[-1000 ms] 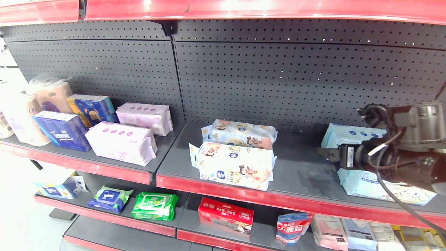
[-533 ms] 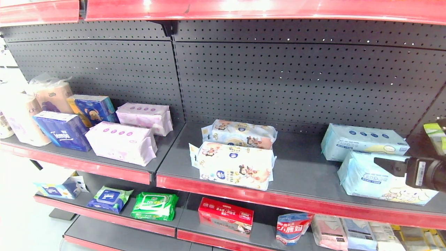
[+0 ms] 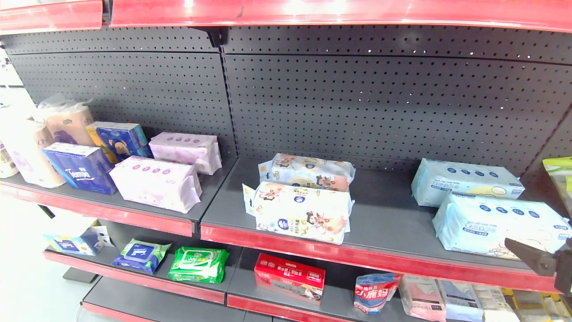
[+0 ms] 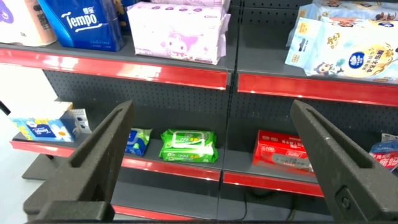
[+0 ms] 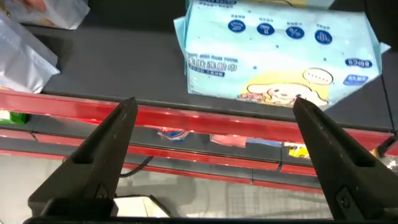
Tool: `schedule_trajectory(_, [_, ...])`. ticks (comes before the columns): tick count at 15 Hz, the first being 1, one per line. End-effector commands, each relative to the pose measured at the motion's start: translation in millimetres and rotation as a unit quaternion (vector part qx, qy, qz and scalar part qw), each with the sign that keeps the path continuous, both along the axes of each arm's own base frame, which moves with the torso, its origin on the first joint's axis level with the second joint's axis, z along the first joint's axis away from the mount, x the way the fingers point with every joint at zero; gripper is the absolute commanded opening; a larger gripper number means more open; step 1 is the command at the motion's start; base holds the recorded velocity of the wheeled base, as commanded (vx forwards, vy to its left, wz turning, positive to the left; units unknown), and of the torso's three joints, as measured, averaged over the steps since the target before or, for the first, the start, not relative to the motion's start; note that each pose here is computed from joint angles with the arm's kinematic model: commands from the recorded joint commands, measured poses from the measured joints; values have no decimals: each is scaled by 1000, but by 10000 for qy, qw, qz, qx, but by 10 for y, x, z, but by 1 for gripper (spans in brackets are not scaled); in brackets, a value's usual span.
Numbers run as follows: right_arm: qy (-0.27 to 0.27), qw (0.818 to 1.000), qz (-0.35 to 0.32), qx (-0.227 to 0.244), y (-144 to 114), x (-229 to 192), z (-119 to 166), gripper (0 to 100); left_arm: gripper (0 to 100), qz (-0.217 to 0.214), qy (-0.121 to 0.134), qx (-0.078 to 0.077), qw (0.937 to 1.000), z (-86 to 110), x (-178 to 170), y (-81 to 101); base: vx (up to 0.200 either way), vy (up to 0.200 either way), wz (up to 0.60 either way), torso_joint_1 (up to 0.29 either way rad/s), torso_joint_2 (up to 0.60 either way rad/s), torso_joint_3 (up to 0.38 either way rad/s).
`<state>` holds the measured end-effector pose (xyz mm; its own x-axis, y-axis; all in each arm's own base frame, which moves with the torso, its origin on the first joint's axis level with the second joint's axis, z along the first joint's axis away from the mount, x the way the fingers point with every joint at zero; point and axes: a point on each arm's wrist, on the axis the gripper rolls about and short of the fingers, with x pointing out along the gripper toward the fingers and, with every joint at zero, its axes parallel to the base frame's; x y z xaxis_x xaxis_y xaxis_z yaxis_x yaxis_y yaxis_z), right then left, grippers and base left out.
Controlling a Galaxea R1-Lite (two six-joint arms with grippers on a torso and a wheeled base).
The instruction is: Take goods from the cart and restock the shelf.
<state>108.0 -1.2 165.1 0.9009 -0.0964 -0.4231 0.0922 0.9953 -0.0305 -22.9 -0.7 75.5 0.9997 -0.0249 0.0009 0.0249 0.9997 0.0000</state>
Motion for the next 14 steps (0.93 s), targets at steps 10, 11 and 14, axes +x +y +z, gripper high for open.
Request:
schedule_trajectory(10, [-226, 9995, -199, -65, -36, -412, -249, 100, 100, 2, 4, 0, 10000, 0, 1, 0, 0, 0, 0, 0, 0, 0])
schedule_trajectory(11, [-256, 9995, -173, -72, -32, -439, -265, 100, 100, 2, 4, 0, 10000, 0, 1, 0, 0, 0, 0, 0, 0, 0])
schedule_trajectory(14, [-234, 9995, -99, -187, -26, -574, -424, 100, 100, 2, 4, 0, 10000, 0, 1, 0, 0, 0, 0, 0, 0, 0])
